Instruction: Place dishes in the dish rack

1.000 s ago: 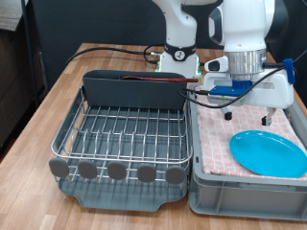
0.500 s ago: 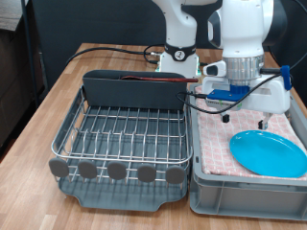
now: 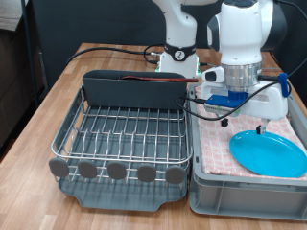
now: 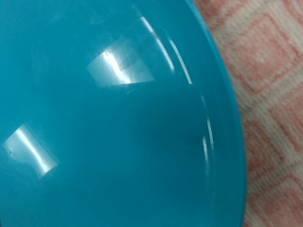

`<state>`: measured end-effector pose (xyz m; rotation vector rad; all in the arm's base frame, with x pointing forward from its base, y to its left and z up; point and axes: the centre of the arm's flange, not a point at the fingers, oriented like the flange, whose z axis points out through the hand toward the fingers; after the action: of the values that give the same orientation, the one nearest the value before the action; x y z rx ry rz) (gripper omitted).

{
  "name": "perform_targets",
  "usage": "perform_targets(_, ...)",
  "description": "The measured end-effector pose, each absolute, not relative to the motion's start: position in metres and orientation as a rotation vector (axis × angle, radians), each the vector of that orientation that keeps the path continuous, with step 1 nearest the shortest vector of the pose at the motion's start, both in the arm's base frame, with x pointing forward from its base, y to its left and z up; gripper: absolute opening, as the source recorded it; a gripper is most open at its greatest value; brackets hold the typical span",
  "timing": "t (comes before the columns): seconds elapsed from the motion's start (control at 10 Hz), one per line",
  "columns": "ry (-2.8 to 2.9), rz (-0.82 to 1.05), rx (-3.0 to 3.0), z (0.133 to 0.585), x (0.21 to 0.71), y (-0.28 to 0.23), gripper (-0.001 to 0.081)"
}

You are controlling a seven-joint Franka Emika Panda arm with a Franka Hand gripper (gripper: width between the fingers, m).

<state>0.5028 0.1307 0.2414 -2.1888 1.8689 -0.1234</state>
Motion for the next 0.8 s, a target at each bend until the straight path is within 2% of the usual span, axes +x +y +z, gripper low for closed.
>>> perform_targets(0.8, 1.853, -0.140, -2.156, 0.224, 0.517, 0.131, 0.0802)
